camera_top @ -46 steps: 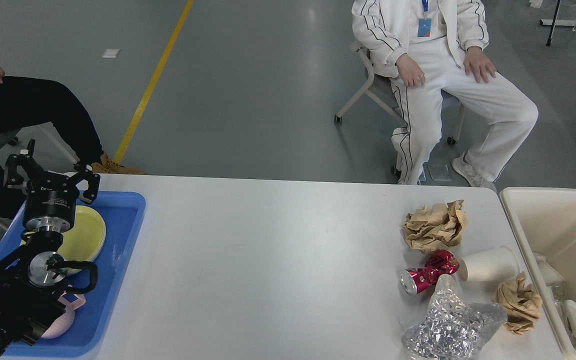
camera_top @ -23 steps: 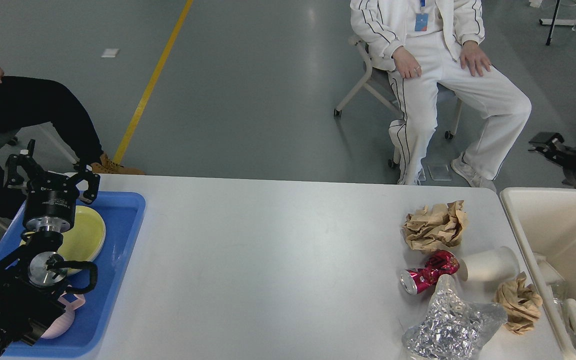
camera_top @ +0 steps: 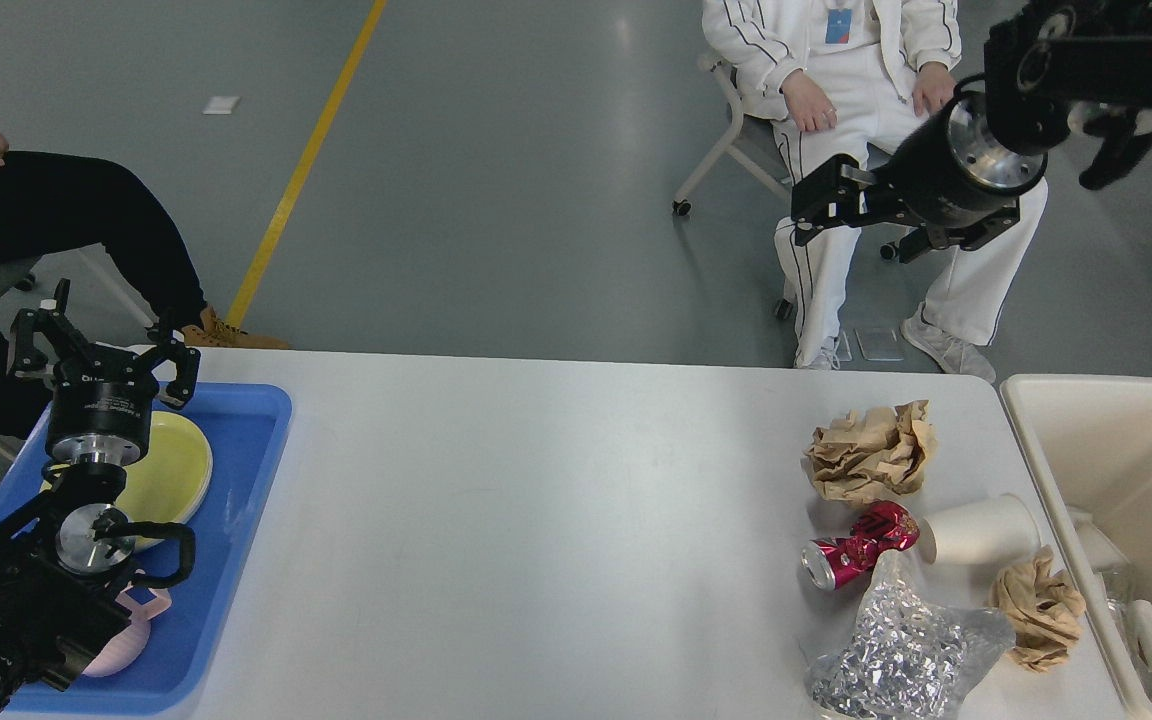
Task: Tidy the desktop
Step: 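Lower the right gripper onto the crumpled brown paper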
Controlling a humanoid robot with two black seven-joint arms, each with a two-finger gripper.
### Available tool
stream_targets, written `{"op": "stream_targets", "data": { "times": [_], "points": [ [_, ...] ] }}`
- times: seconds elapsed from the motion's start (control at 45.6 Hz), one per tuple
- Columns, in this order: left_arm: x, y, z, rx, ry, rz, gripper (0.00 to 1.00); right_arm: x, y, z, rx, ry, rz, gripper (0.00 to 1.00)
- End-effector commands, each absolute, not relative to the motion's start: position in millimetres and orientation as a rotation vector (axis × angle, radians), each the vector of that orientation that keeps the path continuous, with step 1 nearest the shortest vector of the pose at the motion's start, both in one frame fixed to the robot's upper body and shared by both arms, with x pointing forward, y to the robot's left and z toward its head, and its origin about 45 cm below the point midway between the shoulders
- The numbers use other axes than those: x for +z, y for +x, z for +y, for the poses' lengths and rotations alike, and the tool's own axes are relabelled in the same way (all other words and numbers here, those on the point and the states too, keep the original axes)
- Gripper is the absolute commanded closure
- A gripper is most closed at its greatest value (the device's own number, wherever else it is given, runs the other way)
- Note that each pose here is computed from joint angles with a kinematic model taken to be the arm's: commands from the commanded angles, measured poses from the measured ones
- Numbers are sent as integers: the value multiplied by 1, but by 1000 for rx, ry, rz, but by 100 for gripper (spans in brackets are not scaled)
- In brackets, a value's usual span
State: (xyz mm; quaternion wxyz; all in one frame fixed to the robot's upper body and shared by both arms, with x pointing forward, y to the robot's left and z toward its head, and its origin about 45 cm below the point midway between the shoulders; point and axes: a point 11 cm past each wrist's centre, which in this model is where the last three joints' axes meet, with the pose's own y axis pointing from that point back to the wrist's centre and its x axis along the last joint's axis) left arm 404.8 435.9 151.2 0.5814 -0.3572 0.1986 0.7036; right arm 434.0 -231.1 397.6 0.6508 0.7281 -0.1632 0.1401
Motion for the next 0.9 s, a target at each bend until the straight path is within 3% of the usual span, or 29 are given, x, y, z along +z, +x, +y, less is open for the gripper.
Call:
{"op": "stream_targets", "data": {
  "times": [0.0, 0.066, 0.46, 0.877],
  "points": [
    [151, 405, 436, 1643, -834, 464, 4, 408, 431, -216, 355, 1632, -334, 0],
    [151, 405, 435, 1643, -834, 465, 4, 398, 434, -222, 349, 1626, -350, 0],
    [151, 405, 436, 1643, -833, 464, 4, 196, 409, -369, 103, 1468, -594, 0],
    [151, 405, 436, 1643, -834, 464, 4, 136, 404, -395, 82, 1484, -903, 0]
  ]
}}
